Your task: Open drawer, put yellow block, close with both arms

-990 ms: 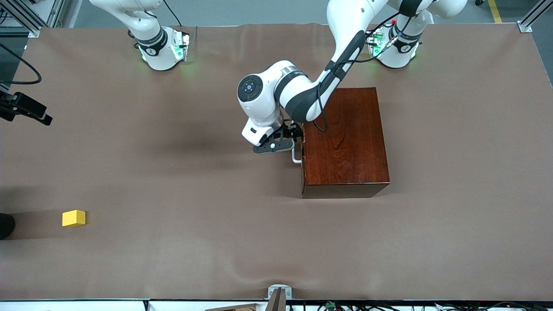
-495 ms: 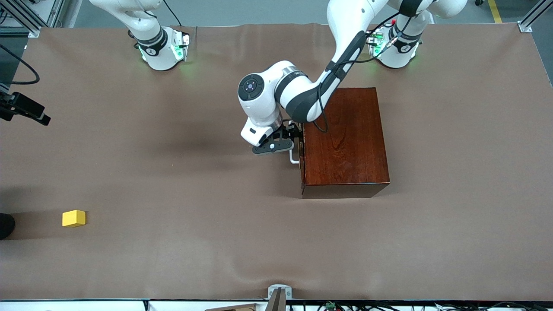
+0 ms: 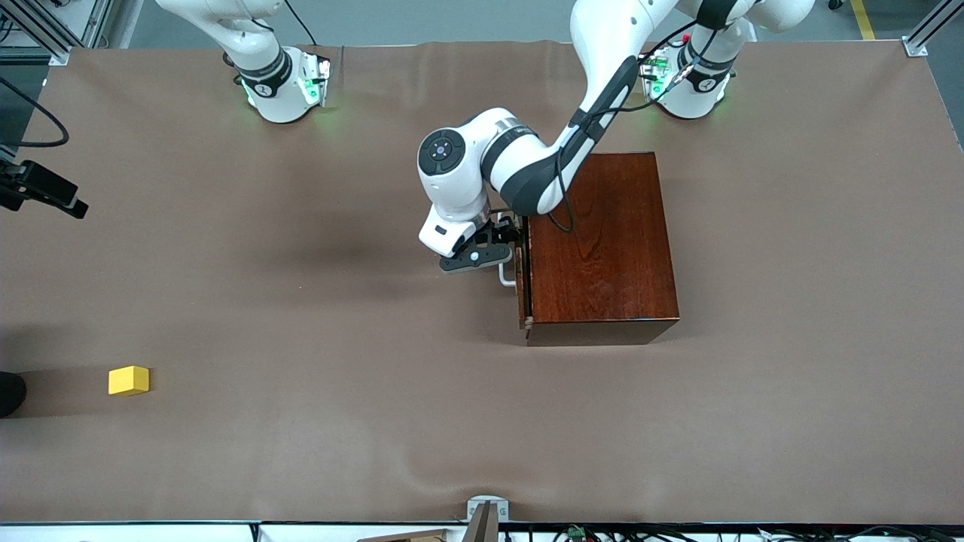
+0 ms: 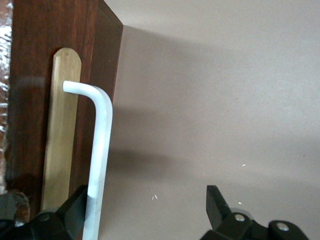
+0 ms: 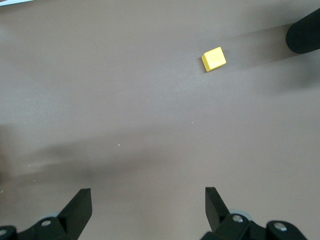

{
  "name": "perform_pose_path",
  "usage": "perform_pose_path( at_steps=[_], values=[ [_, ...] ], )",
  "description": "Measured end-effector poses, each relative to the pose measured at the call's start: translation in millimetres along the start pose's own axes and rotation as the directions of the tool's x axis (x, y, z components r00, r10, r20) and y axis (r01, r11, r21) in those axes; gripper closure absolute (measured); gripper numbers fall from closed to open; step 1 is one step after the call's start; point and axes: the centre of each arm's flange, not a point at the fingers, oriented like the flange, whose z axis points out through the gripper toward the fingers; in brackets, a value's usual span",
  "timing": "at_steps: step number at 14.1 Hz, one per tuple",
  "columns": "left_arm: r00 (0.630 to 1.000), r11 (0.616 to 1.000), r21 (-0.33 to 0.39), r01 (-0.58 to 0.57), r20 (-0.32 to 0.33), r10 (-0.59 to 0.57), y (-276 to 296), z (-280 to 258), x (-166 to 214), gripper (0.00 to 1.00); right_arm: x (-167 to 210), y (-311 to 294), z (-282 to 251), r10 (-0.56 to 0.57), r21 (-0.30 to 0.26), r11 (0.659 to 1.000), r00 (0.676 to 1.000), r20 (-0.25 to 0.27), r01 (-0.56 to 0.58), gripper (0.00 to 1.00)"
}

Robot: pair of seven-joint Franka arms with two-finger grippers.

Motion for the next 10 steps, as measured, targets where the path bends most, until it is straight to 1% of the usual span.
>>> perform_pose_path(
  at_steps=[5, 10],
  values=[
    [1.0, 1.0, -0.009, 0.012, 0.003, -0.012, -0.1, 0.1, 1.3, 0.0, 0.0, 0.0, 0.0, 0.0, 0.0, 1.0, 1.0, 0.0, 0.0, 0.0],
    [1.0, 0.999, -0.03, 0.014, -0.008, -0.014, -0.4, 0.5, 2.5, 0.0, 0.1, 0.0, -0.2, 0.0, 0.0, 1.0, 1.0, -0.001, 0.0, 0.0]
  ],
)
